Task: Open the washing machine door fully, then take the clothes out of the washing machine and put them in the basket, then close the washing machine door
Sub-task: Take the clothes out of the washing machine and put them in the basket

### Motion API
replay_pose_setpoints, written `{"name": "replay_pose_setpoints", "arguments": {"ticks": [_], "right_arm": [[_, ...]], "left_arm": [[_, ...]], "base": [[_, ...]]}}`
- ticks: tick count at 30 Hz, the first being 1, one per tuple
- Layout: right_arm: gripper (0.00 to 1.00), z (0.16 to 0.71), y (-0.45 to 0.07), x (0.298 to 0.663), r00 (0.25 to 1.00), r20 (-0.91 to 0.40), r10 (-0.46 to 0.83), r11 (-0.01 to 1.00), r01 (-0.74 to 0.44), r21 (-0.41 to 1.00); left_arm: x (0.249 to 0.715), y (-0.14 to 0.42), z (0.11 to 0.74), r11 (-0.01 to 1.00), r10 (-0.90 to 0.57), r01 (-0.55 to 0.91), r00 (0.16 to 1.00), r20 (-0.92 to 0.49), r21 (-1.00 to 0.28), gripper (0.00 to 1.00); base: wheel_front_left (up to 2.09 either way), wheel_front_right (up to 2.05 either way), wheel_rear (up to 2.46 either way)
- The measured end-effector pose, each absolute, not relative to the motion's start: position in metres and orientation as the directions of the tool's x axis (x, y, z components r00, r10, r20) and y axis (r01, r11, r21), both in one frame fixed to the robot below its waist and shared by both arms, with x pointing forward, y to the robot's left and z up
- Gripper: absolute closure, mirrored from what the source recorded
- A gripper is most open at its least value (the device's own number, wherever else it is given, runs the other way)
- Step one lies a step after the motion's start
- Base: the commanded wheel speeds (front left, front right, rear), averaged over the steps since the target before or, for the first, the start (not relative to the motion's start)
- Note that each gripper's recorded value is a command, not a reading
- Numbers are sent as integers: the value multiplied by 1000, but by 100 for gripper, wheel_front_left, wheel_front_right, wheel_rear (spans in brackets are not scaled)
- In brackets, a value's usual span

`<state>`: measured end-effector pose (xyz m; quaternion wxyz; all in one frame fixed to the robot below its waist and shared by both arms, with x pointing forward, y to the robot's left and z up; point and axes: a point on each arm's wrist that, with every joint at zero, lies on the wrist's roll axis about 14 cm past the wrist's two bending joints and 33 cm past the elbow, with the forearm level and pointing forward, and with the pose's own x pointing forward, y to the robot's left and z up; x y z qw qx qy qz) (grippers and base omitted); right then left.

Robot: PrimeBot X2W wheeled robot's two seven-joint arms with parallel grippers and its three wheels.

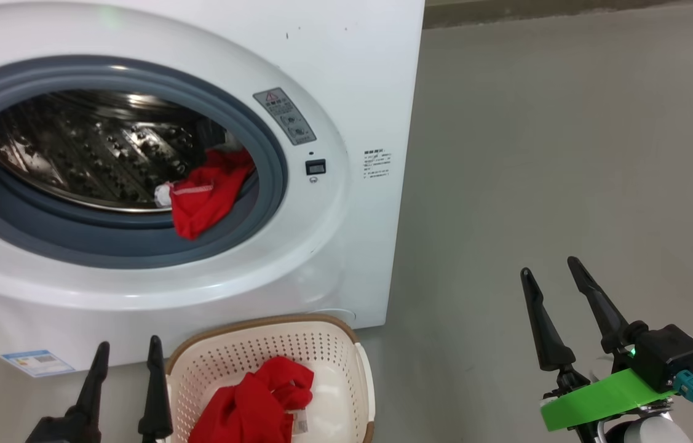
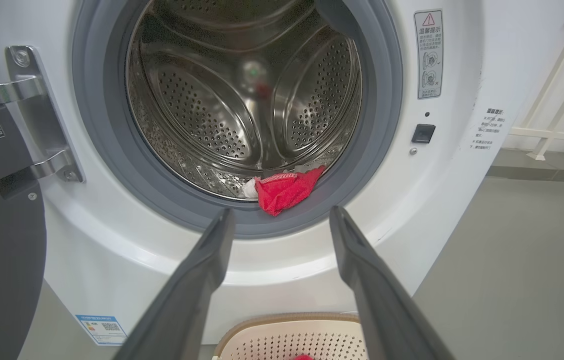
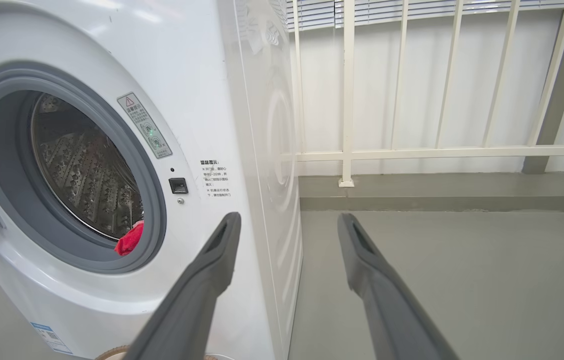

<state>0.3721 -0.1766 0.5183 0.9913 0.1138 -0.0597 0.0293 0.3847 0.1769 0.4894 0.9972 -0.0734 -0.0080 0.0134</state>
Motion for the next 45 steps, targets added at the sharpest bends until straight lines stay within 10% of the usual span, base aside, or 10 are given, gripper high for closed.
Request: {"name": "replay_pose_setpoints", "arguments": {"ticks": [45], "right_arm": [[0, 454, -151, 449, 988, -9, 153, 966, -147, 211]], "left_arm": [[568, 172, 473, 978, -29, 36, 999, 36, -205, 0]], "base": [[0, 0, 0]]}}
